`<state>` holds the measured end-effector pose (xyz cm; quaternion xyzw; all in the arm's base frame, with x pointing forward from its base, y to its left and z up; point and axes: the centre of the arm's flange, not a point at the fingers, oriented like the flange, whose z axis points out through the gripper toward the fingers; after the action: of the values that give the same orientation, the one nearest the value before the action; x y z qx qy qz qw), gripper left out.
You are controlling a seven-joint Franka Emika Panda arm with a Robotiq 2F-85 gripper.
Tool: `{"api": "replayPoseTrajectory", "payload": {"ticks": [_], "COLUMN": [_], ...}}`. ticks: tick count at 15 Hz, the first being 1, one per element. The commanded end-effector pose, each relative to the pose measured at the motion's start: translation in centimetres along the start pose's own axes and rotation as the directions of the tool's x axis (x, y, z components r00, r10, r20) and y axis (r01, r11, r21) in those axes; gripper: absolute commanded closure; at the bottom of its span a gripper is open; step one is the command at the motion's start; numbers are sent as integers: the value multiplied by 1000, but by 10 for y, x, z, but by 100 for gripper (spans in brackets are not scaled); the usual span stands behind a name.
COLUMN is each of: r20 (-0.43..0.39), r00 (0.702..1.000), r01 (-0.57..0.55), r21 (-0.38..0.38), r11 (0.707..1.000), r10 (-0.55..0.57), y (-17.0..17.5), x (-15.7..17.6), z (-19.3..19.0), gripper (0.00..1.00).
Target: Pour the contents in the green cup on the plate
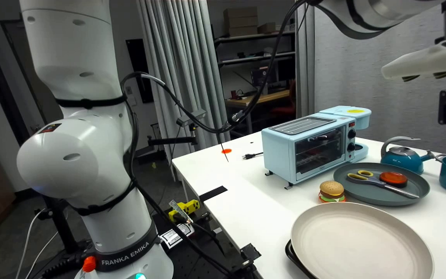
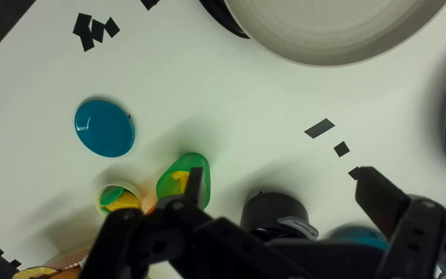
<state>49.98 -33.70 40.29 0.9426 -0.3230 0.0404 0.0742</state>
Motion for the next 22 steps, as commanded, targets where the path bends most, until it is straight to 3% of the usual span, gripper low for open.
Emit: {"api": "replayPoseTrajectory", "payload": {"ticks": [1, 11, 22], "r20": [-1, 4, 33], "r00": [1000, 1000, 993], "r01": [-1, -19, -108], "r21": [0, -4, -66], "r11": [1000, 1000, 992], "r10": [1, 19, 111], "y": [0, 3, 34], "x": [0, 4, 30], "z": [0, 6, 106], "gripper": [0, 0, 0]}}
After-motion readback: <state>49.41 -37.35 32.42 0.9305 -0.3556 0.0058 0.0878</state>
